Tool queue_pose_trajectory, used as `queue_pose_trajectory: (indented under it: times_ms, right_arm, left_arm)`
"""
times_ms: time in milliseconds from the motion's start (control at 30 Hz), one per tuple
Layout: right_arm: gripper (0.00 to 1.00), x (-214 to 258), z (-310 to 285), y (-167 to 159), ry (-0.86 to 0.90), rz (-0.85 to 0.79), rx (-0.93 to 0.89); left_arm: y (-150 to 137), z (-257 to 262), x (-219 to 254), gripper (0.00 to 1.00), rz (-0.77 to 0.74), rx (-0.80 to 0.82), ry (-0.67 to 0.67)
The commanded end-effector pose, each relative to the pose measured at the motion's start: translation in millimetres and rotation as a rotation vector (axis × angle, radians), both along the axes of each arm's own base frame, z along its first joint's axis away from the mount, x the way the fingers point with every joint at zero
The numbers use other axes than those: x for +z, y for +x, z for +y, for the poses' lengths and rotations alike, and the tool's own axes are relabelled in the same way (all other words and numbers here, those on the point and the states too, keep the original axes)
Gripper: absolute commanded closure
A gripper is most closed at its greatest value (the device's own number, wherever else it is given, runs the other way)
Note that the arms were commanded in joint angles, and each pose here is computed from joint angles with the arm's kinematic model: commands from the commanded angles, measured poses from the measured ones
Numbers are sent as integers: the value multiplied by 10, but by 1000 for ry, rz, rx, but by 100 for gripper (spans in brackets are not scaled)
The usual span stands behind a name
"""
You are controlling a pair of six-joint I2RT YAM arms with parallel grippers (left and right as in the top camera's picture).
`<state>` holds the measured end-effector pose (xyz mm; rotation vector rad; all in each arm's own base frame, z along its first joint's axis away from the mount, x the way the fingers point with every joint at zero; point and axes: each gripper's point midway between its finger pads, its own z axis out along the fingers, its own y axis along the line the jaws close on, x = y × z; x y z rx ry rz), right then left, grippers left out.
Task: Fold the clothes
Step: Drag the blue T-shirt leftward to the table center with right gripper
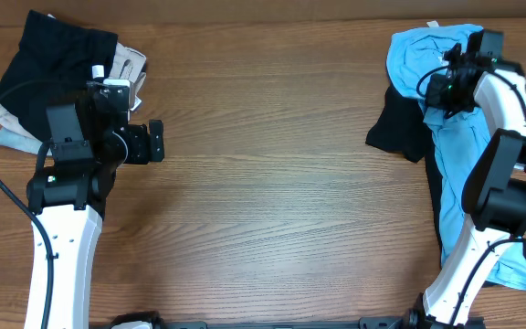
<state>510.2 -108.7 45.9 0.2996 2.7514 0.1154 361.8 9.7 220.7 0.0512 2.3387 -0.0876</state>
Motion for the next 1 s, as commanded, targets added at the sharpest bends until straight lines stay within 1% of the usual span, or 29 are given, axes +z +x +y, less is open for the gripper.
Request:
queue_pose_trajectory:
  times_ms: [0, 167, 233, 333, 400, 500, 633, 767, 867, 933, 967]
  right_arm:
    - [96, 985, 72, 166, -41, -167, 24]
    - [96, 1604, 398, 63, -41, -192, 81]
    - [96, 1855, 642, 10, -34, -208, 127]
    - [96, 2167, 1096, -72, -13, -235, 216]
    - [96, 2306, 1499, -163, 7, -239, 297]
    - [96, 2329, 2118, -326, 38, -217, 415]
    - [96, 2252, 3096, -725, 137, -156, 621]
    - [96, 2238, 3963, -1210, 186, -135, 818]
    - [95, 2277, 4601, -1686, 213, -146, 970]
    - [95, 2302, 4860, -1914, 225, -159, 1041]
    - [95, 2327, 5070, -2119, 240, -170, 1101]
  left_arm:
    - [45, 81, 69, 6, -17, 27, 50]
    - [54, 228, 187, 4, -40, 89, 109]
    - [68, 268, 274, 3, -55, 106, 125]
    - [87, 352, 407, 2, -80, 143, 155]
    - [91, 447, 487, 1, -94, 178, 175]
    - [76, 595, 535, 0, -101, 221, 184]
    - [2, 916, 536, 0, -94, 306, 183]
    - [-87, 1196, 537, 0, -88, 383, 185]
    - [-138, 1334, 537, 0, -88, 416, 173]
    - [-144, 1348, 535, 0, -88, 416, 166]
    - [-147, 1351, 534, 0, -88, 417, 167]
